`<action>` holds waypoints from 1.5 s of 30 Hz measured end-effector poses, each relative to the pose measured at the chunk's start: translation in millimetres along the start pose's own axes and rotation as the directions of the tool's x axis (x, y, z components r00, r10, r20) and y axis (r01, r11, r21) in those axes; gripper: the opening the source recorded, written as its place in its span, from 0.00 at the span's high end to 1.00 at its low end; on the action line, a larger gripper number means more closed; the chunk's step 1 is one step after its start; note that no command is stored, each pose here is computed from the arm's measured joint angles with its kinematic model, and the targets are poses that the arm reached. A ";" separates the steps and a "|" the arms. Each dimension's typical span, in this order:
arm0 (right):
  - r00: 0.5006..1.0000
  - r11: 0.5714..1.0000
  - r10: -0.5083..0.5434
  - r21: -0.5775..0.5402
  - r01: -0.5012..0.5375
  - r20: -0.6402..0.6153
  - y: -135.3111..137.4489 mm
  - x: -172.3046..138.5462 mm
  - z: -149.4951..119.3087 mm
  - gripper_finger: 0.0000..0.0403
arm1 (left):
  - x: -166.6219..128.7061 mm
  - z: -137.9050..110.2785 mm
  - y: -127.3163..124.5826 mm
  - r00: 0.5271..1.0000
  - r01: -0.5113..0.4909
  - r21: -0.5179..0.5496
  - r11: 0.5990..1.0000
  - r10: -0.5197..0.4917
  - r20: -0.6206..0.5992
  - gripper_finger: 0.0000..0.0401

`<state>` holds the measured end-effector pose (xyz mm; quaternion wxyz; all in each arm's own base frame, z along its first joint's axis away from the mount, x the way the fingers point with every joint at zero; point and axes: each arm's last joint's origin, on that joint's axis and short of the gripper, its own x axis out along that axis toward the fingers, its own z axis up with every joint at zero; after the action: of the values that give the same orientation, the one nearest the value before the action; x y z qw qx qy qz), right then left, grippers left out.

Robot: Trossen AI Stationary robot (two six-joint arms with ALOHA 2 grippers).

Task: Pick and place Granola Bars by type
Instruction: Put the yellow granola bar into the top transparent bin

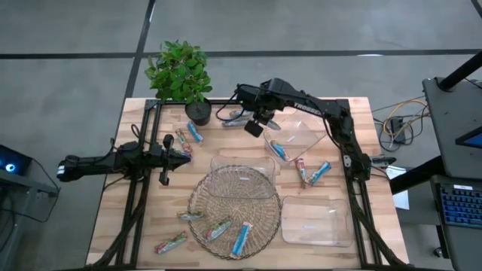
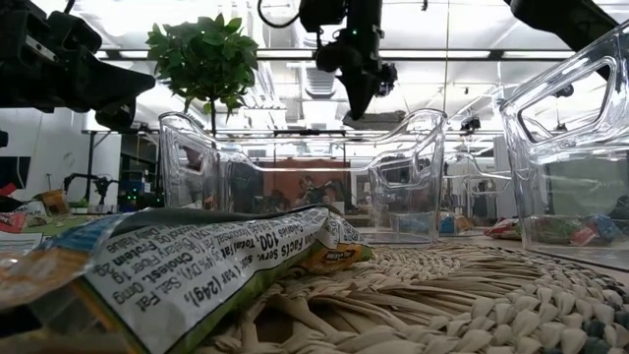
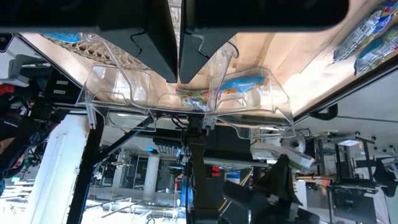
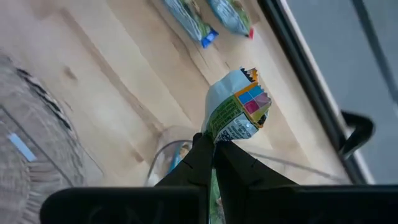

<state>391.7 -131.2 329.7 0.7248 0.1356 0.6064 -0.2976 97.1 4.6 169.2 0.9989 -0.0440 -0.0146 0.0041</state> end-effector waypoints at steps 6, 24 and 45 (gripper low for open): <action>0.997 0.996 -0.017 0.085 0.023 -0.069 -10.0 6.1 -14.9 0.98 | 0.0 0.0 0.0 1.000 0.001 0.000 1.000 -0.001 0.000 1.00; 0.992 0.979 0.034 0.206 -0.008 -0.125 -17.0 60.5 -78.8 0.98 | 0.0 0.0 0.0 1.000 0.000 0.000 1.000 0.000 0.000 1.00; 0.975 0.970 0.075 0.243 -0.023 -0.208 -12.5 122.9 -110.3 0.98 | 0.0 0.0 0.0 1.000 0.000 0.000 1.000 0.000 0.000 1.00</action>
<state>306.9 -112.4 188.6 0.6405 0.2682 0.6375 -0.3338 97.1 4.6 169.2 0.9989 -0.0440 -0.0146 0.0039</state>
